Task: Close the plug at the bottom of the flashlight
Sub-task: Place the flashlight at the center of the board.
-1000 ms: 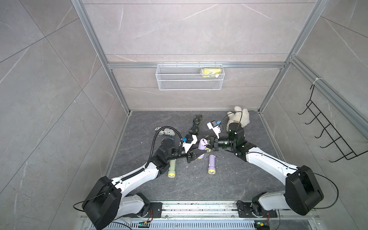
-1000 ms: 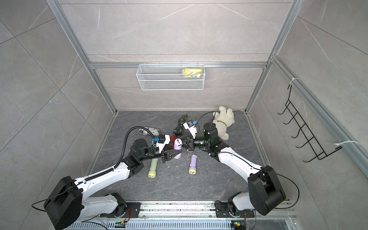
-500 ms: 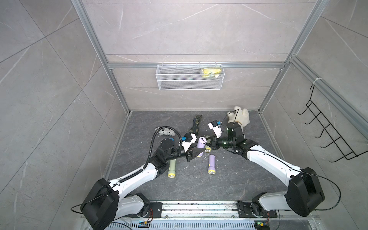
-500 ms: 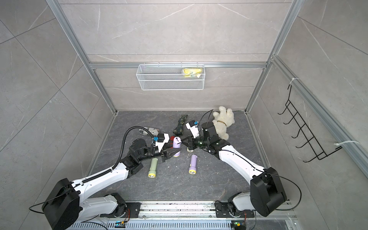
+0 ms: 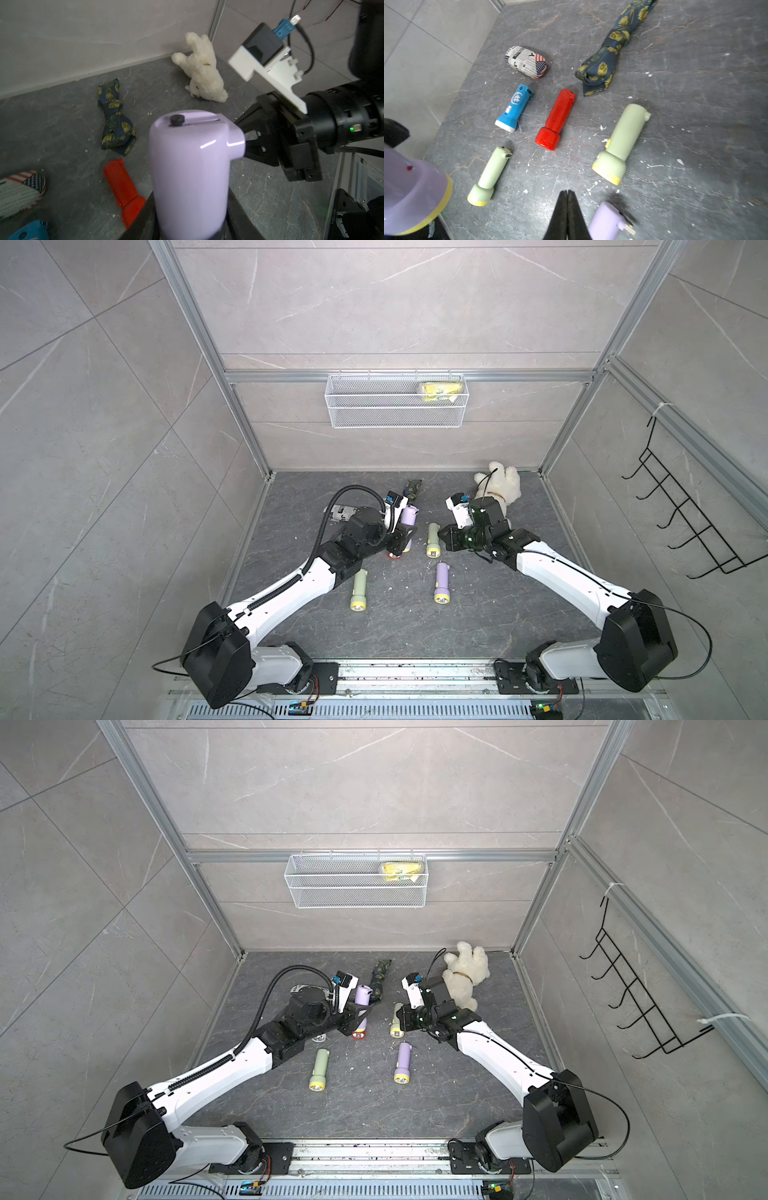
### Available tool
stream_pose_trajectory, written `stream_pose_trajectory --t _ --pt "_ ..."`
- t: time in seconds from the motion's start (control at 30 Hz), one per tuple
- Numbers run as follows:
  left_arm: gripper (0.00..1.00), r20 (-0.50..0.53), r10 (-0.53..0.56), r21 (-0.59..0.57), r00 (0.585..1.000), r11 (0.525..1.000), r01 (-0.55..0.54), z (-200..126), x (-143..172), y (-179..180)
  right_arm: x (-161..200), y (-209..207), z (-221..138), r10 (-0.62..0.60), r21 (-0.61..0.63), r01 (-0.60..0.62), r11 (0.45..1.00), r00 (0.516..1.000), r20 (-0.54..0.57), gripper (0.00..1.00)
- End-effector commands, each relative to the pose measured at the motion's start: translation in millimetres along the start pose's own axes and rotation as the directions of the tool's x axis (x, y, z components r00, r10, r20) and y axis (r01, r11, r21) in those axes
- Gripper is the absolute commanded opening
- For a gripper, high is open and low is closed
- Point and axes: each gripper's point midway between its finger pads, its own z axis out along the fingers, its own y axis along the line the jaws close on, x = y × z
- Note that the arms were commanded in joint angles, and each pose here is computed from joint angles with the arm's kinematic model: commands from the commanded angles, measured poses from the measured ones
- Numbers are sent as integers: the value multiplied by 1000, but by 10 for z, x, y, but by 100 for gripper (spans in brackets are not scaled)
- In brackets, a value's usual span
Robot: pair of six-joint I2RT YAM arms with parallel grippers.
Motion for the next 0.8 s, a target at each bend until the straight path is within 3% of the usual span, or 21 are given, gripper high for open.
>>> stream_pose_trajectory --t 0.0,0.23,0.4,0.57,0.77 --pt "0 -26 -110 -120 994 987 106 -69 -15 120 -106 -140 -138 3 109 -7 994 999 41 19" --pt "0 -161 -349 -263 923 917 300 -127 476 186 -64 -225 -251 14 157 -23 987 998 59 56" --pt "0 -276 -450 -370 849 865 339 -131 1019 122 -27 -298 -325 27 193 -42 980 996 81 80" --pt "0 -352 -493 -420 796 843 337 -47 1397 -19 0 -373 -377 33 232 -53 971 995 91 99" --pt "0 -438 -500 -478 747 834 277 91 1692 -64 51 -403 -383 30 242 -48 969 997 77 100"
